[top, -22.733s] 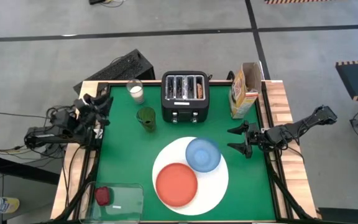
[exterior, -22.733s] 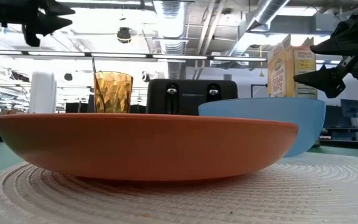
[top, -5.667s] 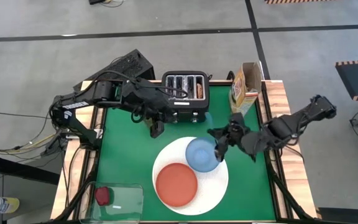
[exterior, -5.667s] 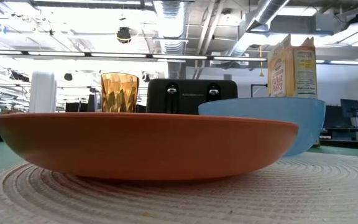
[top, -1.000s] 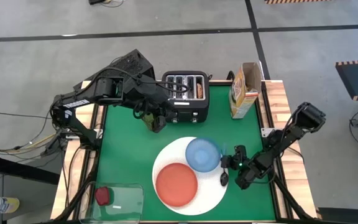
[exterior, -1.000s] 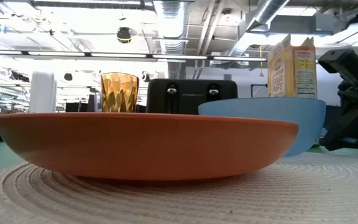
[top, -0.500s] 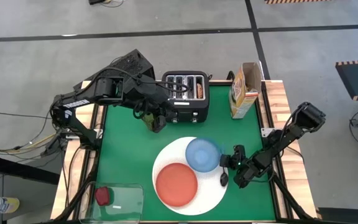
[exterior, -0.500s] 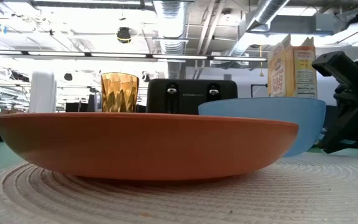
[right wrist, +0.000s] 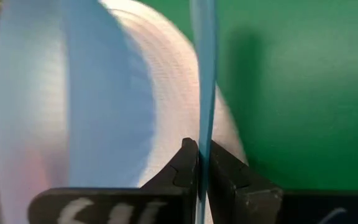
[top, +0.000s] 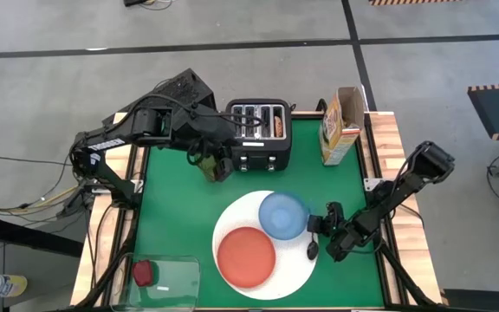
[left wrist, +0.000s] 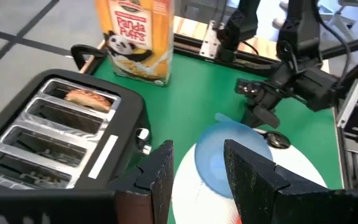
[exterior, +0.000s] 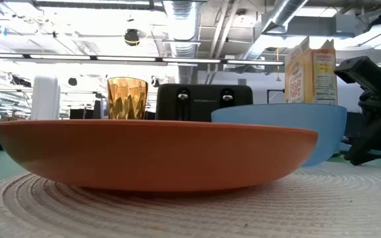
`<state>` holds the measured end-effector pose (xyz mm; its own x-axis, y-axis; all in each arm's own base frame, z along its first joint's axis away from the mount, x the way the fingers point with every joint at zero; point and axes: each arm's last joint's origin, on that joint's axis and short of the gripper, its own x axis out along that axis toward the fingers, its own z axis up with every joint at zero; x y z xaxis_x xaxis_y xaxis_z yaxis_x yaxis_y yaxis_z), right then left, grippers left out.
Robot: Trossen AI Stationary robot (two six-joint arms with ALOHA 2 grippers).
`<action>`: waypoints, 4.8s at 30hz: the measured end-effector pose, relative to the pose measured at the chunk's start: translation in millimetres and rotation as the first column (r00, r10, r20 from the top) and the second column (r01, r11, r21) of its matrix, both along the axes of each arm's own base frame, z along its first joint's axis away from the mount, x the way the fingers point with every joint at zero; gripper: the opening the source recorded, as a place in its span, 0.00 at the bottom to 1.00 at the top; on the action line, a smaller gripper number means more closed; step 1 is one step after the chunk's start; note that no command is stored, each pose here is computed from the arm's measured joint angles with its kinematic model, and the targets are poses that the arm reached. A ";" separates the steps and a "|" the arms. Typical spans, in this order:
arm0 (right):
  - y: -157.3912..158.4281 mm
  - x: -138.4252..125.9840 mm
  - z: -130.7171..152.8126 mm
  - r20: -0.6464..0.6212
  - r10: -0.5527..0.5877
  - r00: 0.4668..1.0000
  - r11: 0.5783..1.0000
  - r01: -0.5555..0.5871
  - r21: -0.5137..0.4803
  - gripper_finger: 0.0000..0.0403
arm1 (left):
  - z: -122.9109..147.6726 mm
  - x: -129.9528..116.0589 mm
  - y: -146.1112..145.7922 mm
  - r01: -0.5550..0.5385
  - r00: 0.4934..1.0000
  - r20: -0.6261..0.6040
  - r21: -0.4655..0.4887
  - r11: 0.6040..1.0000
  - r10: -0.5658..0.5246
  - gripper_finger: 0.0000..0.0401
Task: Arrange a breakfast setting
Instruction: Put the blue spoon on the white placemat to the right of the blue bowl, then put the bagel from the toaster onto the orange plate
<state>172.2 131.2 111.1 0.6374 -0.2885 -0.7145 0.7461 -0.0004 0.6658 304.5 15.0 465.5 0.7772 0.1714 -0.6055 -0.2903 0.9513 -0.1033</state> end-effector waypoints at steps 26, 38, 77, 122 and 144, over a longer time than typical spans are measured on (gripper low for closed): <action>-10.4 -9.0 5.7 -0.124 -0.003 0.992 1.000 0.006 0.020 0.12 | -4.8 -3.8 -0.4 0.004 0.998 -0.064 -0.006 1.000 -0.005 0.32; -4.5 -14.5 16.9 -0.066 0.050 0.997 0.998 -0.048 0.033 0.12 | -4.8 -3.9 -0.4 0.017 0.998 -0.067 0.009 1.000 -0.017 0.32; -9.0 -24.7 40.6 0.009 0.071 0.997 0.996 -0.071 0.054 0.12 | -120.1 -183.7 -24.2 0.004 0.873 0.485 -0.118 0.993 0.054 0.32; -57.9 -13.0 164.1 0.605 0.176 0.777 0.928 0.074 -0.364 0.12 | -114.6 -214.0 -19.8 0.018 0.850 0.526 -0.043 0.999 0.007 0.32; -96.1 20.8 187.5 0.688 0.211 0.694 0.833 0.241 -0.498 0.56 | -109.5 -211.4 -20.9 0.041 0.829 0.559 -0.094 0.995 0.018 0.32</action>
